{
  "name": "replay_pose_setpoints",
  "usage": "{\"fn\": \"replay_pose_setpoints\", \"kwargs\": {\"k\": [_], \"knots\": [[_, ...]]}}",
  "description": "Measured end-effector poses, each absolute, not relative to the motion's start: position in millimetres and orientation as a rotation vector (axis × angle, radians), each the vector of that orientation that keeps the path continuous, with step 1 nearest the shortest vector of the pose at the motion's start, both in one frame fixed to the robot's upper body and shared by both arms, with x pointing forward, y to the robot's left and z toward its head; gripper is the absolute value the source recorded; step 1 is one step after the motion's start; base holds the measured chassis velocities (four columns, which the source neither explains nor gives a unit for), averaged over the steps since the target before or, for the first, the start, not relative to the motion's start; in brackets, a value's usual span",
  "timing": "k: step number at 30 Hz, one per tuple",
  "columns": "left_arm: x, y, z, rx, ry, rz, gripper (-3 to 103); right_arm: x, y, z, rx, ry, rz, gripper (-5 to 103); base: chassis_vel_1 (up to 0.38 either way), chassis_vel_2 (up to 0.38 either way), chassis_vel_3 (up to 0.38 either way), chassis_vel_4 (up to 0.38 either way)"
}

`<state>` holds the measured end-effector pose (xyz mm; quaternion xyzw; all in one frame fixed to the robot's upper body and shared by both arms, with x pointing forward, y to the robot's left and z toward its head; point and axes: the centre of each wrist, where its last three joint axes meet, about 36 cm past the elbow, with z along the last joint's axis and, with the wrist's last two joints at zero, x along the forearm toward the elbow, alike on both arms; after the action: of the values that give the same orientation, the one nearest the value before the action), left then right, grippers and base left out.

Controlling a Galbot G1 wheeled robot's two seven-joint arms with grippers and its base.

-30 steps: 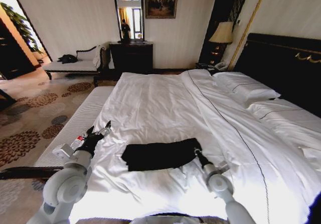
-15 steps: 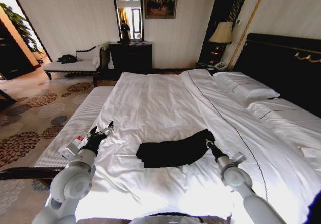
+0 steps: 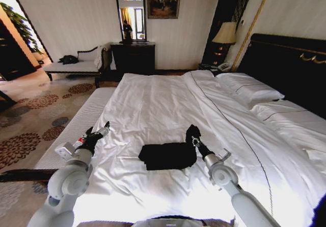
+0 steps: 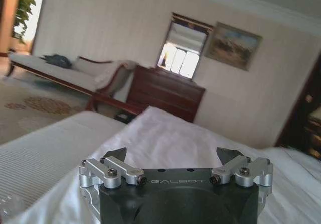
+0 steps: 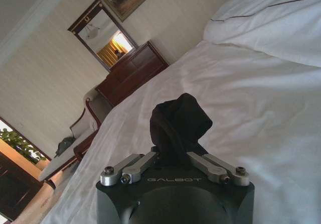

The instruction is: Fold the clothes on the bed.

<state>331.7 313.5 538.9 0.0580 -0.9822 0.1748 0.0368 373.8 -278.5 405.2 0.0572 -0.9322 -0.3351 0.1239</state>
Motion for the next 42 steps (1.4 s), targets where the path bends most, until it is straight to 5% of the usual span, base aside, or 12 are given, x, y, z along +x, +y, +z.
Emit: {"fn": "replay_pose_setpoints", "kwargs": {"k": [6, 17, 28, 35, 42], "knots": [[346, 357, 509, 0.371, -2.918, 0.562, 100, 373, -278, 399, 0.163, -2.741, -0.968, 7, 0.000, 0.000, 0.000, 0.000], [340, 385, 502, 0.317, -2.914, 0.622, 100, 383, -284, 399, 0.175, -2.818, -0.880, 7, 0.000, 0.000, 0.000, 0.000], [322, 392, 500, 0.396, -2.892, 0.639, 100, 374, -290, 400, 0.309, -2.933, -0.410, 7, 0.000, 0.000, 0.000, 0.000], [319, 414, 482, 0.533, -2.836, 0.580, 100, 371, -290, 398, 0.430, -3.031, 0.111, 7, 0.000, 0.000, 0.000, 0.000], [318, 432, 478, 0.614, -2.820, 0.558, 100, 369, -288, 406, 0.463, -3.063, 0.269, 7, 0.000, 0.000, 0.000, 0.000]]}}
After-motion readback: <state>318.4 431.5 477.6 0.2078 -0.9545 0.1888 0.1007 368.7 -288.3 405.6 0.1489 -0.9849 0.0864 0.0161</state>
